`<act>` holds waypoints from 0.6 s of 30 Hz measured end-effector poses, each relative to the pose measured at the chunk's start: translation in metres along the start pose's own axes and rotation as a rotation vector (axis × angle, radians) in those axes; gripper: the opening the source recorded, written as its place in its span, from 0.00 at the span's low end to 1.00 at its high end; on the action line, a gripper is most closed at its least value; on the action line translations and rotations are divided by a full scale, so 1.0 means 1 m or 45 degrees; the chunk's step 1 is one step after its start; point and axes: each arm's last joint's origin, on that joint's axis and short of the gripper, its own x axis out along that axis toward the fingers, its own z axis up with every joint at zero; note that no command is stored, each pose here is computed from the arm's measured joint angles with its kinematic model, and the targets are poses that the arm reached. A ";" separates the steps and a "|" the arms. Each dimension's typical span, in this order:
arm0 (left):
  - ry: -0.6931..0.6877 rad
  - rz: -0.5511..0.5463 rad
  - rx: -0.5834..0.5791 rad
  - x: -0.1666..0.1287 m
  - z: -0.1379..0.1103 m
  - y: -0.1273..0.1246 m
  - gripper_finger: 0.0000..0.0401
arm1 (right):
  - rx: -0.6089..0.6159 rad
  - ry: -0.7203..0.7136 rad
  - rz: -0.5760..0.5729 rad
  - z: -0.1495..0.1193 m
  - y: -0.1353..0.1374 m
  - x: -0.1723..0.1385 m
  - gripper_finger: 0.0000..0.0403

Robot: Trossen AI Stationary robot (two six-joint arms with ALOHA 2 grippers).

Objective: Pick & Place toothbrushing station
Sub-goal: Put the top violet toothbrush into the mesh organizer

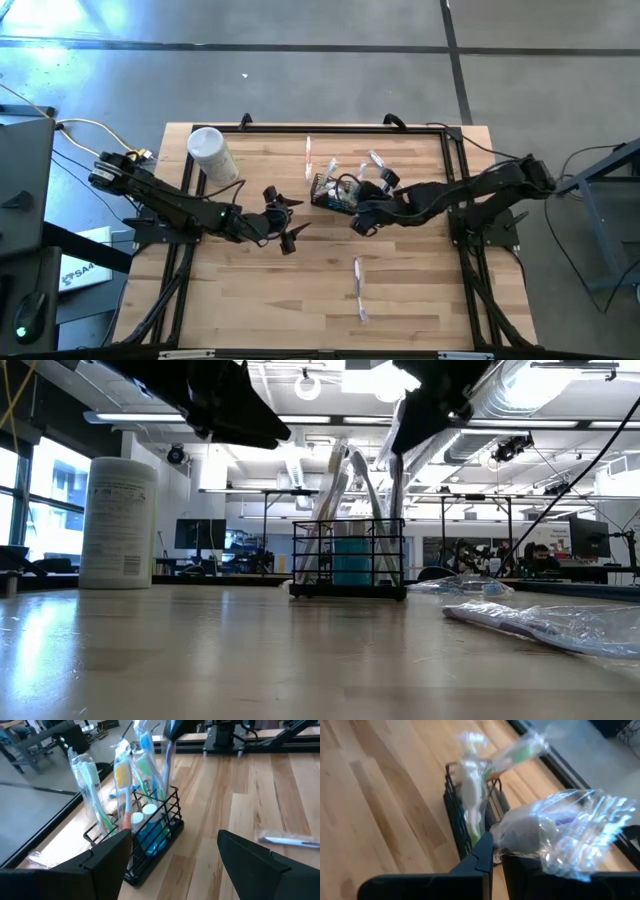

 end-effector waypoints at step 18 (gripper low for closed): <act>0.036 -0.005 -0.009 0.000 -0.003 0.000 0.73 | 0.029 0.143 0.025 0.001 -0.004 0.038 0.03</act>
